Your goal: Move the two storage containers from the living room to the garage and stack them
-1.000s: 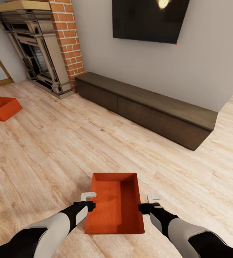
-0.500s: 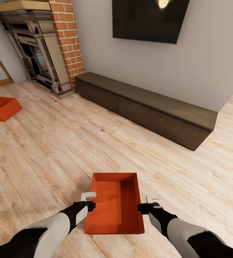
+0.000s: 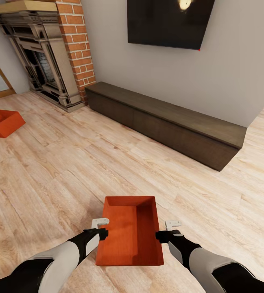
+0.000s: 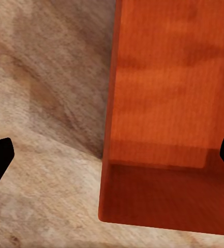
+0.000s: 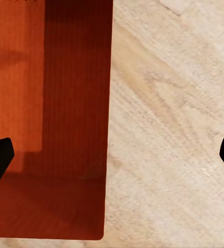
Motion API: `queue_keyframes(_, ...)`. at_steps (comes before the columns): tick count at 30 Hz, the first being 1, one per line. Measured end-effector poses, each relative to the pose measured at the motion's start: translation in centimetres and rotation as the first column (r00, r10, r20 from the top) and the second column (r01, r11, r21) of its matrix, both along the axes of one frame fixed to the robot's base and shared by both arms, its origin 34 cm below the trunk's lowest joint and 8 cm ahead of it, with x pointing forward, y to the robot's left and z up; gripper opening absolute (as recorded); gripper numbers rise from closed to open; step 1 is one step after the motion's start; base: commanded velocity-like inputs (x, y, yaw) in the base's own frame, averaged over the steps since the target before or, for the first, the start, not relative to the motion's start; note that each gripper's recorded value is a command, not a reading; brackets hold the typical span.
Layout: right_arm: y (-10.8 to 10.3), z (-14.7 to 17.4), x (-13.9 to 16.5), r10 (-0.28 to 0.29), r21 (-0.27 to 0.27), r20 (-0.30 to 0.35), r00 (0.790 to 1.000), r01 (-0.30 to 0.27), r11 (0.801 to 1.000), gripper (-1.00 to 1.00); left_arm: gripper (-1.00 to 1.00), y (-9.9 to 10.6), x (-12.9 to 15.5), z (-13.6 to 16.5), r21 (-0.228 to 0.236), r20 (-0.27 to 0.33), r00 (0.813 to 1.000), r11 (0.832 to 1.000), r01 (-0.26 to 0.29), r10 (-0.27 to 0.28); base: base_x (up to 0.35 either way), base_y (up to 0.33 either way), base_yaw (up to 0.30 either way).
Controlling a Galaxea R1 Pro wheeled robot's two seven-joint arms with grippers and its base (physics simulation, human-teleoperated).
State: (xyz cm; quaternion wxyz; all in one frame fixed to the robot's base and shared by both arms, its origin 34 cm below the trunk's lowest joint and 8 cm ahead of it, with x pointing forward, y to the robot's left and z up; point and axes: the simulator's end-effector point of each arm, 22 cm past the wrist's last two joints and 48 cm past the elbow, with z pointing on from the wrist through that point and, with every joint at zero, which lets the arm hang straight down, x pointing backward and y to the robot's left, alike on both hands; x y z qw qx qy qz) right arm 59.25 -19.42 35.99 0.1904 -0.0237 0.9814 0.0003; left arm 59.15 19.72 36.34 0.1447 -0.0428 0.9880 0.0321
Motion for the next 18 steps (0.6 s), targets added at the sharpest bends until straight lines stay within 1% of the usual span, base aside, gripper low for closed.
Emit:
queue_keyframes(15,0.27,0.02,-0.02,-0.01,0.007,-0.001,1.0,0.01,1.0,1.0,1.0,0.01,0.0,0.0,0.0,0.0,1.0,1.0,0.0,0.0,0.0,0.0,0.0)
queue_keyframes(18,0.18,-0.58,-0.1,-0.01,0.005,-0.001,1.0,0.01,1.0,1.0,1.0,0.0,-0.09,-0.59,0.0,0.0,1.0,1.0,0.0,0.0,0.0,0.0,0.0)
